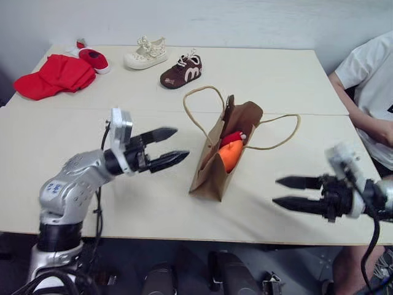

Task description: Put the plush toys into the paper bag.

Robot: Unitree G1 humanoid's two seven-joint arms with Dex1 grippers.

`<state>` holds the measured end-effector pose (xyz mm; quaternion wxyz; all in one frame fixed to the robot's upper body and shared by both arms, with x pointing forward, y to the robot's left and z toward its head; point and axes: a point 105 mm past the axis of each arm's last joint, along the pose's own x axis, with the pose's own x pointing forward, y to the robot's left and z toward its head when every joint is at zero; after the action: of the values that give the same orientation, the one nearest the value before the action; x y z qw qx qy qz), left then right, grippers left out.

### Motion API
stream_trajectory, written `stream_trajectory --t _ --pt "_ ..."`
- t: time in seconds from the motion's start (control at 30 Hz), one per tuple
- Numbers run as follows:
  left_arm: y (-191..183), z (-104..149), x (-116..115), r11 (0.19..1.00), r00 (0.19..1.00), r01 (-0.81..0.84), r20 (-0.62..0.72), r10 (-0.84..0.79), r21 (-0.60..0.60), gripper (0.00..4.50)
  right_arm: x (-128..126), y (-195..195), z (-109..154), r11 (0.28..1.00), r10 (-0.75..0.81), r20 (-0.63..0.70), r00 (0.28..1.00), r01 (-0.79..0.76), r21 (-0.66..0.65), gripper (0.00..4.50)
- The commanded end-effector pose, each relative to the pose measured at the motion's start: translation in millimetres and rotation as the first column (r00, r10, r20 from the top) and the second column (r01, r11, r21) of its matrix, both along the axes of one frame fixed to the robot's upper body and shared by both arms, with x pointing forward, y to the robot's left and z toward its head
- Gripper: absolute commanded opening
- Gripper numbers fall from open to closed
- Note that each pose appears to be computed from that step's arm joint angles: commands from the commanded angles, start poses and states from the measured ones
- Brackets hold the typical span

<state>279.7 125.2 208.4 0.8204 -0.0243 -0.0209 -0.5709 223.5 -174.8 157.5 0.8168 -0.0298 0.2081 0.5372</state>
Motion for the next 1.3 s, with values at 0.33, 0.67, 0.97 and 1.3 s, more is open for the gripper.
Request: stream_trajectory --t 0.33,0.67,0.97,1.3 --pt "-35.7 -19.7 -15.2 1.0 0.998 0.004 0.068 -0.006 0.022 4.5 46.9 78.8 -23.2 0.998 0.034 0.378 0.925 -0.049 0.03 0.03" --pt "-51.7 -23.0 2.1 0.995 0.99 -0.094 0.104 0.097 -0.032 4.5 61.6 118.0 -25.0 0.996 0.05 0.429 0.902 -0.075 0.041 0.03" --pt "-52.0 -33.1 18.0 0.986 0.978 -0.165 0.128 0.167 -0.027 3.3 52.0 119.0 -12.3 0.99 0.06 0.449 0.891 -0.11 0.086 0.0" --pt "-38.9 -21.2 25.5 0.996 0.982 0.088 0.169 -0.084 -0.014 0.09 24.1 40.6 8.0 0.999 -0.023 0.418 0.908 0.006 0.042 0.0"
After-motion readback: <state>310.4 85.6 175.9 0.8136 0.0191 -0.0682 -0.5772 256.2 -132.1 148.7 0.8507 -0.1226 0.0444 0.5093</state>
